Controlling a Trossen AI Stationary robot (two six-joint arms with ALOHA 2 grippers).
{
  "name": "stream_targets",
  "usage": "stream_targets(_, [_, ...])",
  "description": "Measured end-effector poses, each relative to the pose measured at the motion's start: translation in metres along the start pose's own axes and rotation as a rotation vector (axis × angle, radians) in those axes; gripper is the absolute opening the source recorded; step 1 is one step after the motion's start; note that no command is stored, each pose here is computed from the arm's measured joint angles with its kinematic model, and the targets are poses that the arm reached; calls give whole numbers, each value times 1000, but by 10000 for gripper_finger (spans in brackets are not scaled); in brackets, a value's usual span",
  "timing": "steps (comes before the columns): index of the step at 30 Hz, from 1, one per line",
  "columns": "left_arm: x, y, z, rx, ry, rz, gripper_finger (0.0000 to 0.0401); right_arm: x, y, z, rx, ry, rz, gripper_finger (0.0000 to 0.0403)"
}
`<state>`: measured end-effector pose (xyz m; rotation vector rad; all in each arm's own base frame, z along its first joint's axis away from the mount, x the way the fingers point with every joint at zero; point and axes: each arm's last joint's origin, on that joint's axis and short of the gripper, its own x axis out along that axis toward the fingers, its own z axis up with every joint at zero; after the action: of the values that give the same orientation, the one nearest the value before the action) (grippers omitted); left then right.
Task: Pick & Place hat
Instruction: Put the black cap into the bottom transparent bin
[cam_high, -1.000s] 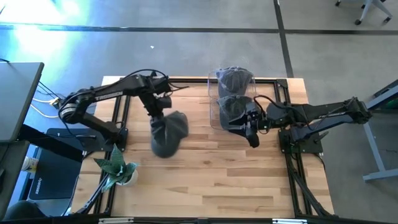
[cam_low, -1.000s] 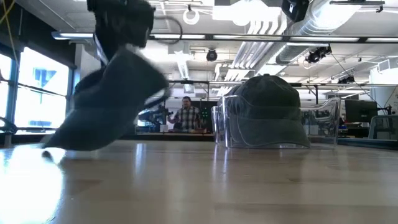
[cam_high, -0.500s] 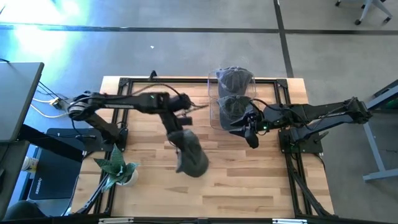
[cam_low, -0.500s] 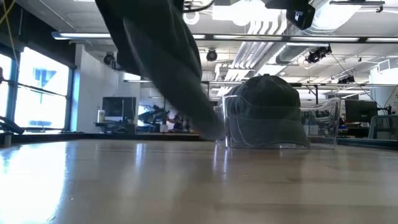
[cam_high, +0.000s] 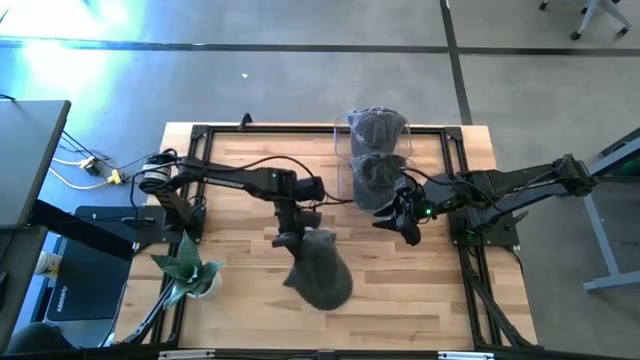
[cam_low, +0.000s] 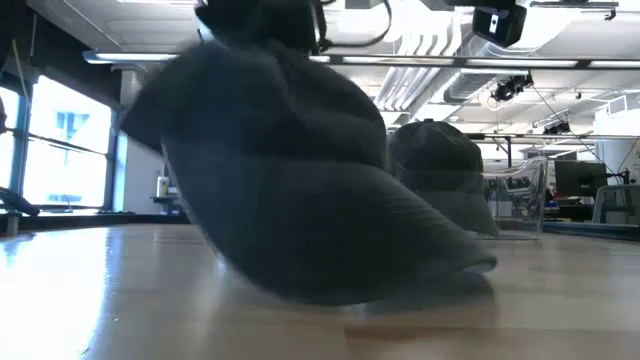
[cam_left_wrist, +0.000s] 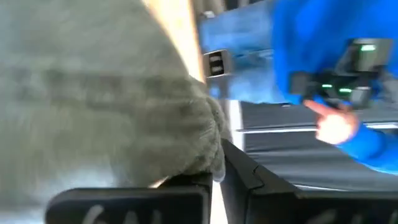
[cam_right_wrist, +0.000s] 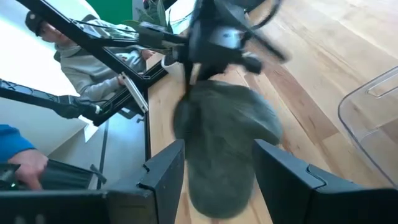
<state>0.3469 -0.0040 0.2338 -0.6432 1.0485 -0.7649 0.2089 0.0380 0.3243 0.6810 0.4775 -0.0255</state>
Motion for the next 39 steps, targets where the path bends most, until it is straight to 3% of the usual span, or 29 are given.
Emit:
stream_targets(4, [-8, 8, -1, -25, -13, 79, 63, 0, 0, 0, -2, 1, 1, 184])
stream_targets(11, [-20, 17, -15, -124, 64, 86, 220, 0, 0, 0, -25, 1, -3, 184])
stream_targets(14, [-17, 19, -26, -198, 146, 232, 276, 0, 0, 0, -43, 1, -3, 184])
stream_targets(17, [2, 21, -39, -255, 209, 362, 305, 0, 0, 0, -53, -1, -9, 184])
stream_targets(24, [59, -9, -68, -237, 52, 345, 304, 0, 0, 0, -73, -2, -12, 184])
stream_targets(30, [88, -33, -83, -233, -391, 517, 296, 0, -1, 1, -114, -7, -18, 184])
stream_targets(33, [96, -43, -81, -229, -557, 459, 296, 0, -4, 3, -107, -14, -26, 184])
stream_targets(36, [106, -39, -77, -246, -630, 458, 293, 0, -7, 6, -96, -16, -18, 184])
stream_targets(39, [107, -36, -73, -222, -691, 446, 263, 0, -10, 10, -95, 0, 11, 184])
